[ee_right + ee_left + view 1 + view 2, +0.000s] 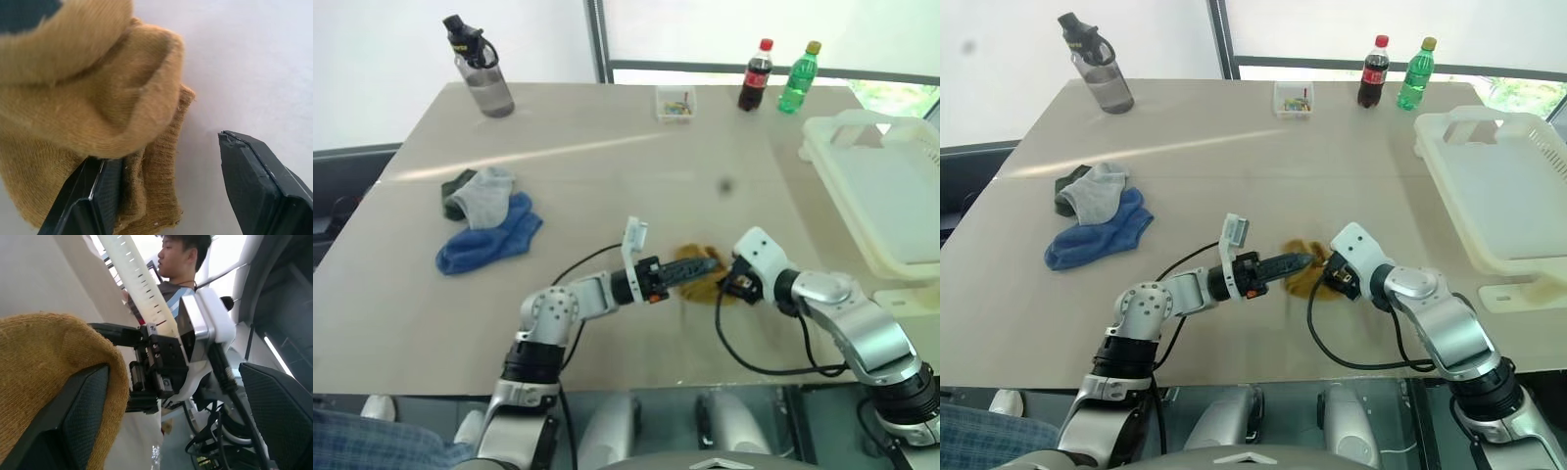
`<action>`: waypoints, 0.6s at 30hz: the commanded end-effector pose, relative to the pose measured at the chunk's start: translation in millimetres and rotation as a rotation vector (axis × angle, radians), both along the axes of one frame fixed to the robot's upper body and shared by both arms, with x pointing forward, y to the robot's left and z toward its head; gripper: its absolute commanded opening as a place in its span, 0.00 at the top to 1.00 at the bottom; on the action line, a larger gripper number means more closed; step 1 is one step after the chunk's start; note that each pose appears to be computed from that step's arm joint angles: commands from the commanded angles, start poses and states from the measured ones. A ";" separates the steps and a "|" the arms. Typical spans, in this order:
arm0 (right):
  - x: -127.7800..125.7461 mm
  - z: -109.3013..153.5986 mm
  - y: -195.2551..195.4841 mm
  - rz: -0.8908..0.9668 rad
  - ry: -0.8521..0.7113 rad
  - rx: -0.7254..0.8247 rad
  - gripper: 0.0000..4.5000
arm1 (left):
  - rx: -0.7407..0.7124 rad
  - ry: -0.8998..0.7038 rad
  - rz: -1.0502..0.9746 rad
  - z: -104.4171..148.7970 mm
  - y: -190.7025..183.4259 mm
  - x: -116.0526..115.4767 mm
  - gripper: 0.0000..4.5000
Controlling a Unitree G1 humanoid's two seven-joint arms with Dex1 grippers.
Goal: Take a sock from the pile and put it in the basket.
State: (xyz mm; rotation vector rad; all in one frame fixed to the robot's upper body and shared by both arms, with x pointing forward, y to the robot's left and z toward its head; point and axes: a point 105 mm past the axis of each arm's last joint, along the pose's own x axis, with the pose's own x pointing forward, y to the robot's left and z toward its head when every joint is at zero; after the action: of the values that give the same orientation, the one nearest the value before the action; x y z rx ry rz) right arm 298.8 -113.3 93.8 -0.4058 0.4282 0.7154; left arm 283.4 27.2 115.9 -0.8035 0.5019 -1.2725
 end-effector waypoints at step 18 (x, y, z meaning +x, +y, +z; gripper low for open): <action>-5.8 41.2 -14.4 -0.055 0.071 0.303 0.31 | 0.028 0.026 -0.011 -15.2 -10.5 6.0 0.00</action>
State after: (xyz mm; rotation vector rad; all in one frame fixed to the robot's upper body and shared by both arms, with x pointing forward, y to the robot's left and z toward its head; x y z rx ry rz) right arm 293.6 -125.8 116.3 -0.0737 0.4547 0.7160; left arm 288.9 18.2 102.4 -0.7950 0.5382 -1.2654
